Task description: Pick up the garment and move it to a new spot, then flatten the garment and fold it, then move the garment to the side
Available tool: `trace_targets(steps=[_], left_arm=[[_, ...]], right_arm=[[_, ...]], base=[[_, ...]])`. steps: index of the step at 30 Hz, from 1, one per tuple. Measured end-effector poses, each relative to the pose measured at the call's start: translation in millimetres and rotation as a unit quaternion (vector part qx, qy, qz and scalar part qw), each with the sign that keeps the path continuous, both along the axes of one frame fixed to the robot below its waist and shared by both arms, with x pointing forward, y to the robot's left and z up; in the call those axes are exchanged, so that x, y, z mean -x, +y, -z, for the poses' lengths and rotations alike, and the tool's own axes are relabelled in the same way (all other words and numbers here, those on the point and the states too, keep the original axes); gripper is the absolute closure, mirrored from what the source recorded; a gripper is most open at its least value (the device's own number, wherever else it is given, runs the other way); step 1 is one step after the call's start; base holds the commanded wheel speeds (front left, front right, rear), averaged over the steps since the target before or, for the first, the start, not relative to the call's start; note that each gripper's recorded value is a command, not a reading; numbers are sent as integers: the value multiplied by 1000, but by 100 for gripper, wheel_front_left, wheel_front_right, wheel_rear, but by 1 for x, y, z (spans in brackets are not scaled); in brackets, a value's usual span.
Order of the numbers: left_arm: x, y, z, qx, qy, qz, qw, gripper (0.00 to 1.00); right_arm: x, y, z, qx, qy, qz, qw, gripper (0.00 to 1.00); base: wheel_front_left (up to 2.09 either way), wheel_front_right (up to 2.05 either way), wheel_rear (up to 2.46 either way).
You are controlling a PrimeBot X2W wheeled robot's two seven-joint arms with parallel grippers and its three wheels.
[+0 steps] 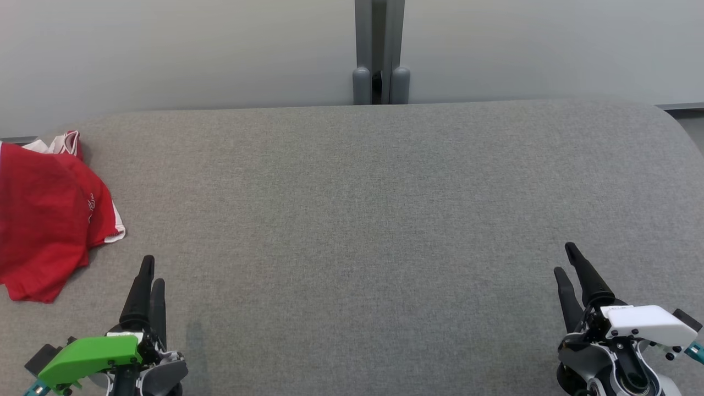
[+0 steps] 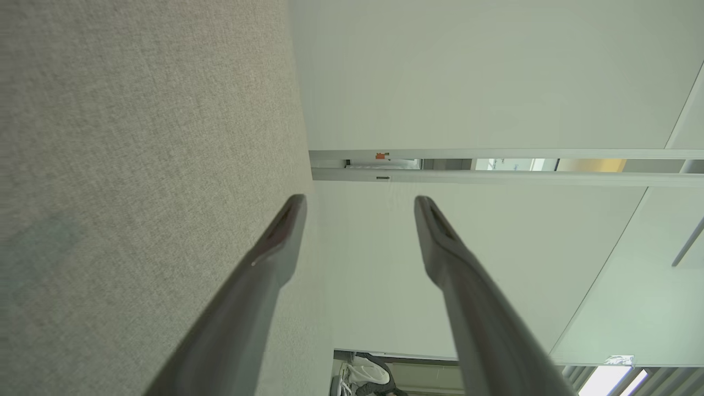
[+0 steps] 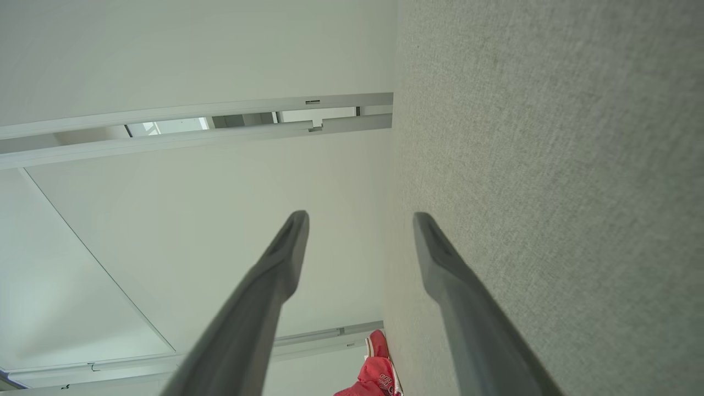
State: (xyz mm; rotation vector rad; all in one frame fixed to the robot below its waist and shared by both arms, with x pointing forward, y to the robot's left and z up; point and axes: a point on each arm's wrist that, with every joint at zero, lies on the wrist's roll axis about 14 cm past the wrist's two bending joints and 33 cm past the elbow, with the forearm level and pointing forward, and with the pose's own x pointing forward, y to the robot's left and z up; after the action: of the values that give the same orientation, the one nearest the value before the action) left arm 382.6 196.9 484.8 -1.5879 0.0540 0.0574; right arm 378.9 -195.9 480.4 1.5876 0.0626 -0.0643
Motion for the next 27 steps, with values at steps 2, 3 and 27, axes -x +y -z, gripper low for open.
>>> trace_targets(steps=[2, 3, 27], left_arm=[[0, 1, 1, -3, 1, -5, 1000, 0], [0, 1, 1, -5, 2, -6, 1000, 0], [1, 15, 15, -217, 33, -15, 976, 0]], right_arm=[[0, 0, -1, 4, -1, 2, 1000, 0], [0, 0, -1, 7, -1, 3, 1000, 0], [-11, 6, -3, 195, 0, -10, 981, 0]], base=[[0, 0, 0], [0, 0, 0], [0, 0, 0]])
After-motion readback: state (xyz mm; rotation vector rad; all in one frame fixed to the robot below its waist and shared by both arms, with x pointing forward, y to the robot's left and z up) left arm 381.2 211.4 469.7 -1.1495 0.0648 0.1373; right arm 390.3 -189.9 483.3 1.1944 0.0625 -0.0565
